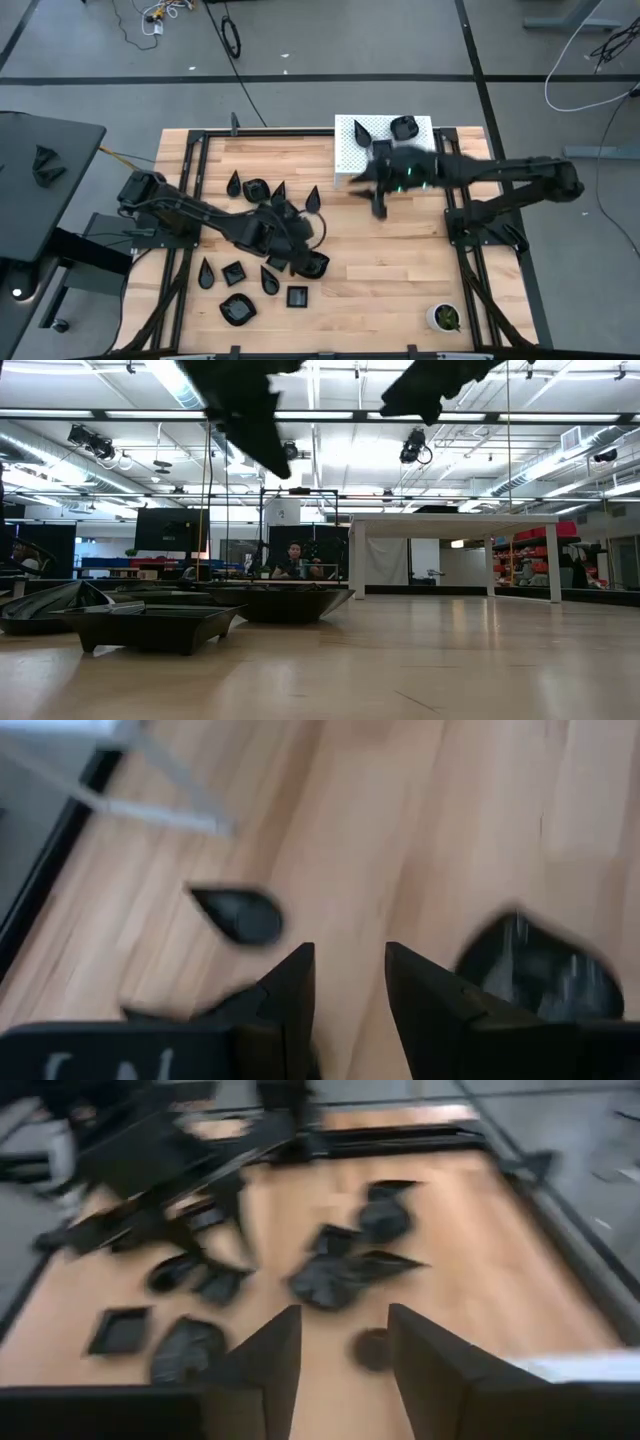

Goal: Pick & Place Mini shaped plates
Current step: Stack the black drop shaped plate on the black drop shaped plate on the shelf

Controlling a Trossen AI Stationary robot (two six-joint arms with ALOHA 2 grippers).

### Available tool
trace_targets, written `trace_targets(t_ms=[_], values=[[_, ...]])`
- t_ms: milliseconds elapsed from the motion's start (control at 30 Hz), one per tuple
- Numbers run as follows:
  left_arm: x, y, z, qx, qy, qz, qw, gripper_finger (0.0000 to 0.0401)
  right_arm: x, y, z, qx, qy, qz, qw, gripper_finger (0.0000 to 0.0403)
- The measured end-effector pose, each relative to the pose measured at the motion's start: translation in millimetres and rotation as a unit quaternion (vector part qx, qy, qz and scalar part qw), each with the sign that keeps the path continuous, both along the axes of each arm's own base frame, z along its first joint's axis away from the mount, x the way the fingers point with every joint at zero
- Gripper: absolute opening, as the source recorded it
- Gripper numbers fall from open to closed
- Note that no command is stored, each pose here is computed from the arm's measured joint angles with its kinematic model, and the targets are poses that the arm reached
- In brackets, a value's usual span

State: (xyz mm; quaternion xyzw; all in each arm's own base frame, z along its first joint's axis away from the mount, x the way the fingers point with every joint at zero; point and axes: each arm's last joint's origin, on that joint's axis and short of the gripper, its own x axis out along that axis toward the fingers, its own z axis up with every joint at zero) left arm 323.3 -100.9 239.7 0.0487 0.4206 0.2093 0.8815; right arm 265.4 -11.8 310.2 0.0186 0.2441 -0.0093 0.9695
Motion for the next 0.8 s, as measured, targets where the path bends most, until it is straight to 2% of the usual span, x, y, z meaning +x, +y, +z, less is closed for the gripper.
trace_targets(t_ms=[133,333,500,667,800], values=[[-25.0,-8.6,-3.1,-0.005,0.064,0.035,0.997,0.0128,15.4,33.0,-28.1,0.012,-0.004,0.052,0.999,0.0140],[-62.0,-32.2,-19.4,-0.005,0.111,0.081,0.990,0.0128,48.5,50.4,-78.9,0.060,0.034,0.038,0.997,0.0126],[-91.8,-43.0,-47.0,-0.053,0.146,0.136,0.979,0.0122,77.0,53.4,-117.6,0.074,0.027,0.029,0.996,0.0121],[-119.3,-37.5,-77.8,-0.052,0.161,0.203,0.964,0.0105,92.1,55.1,-139.4,0.078,0.004,0.030,0.997,0.0120],[-132.5,-19.0,-98.0,-0.075,0.135,0.249,0.956,0.0083,94.2,54.7,-147.6,0.100,0.013,0.010,0.995,0.0120]])
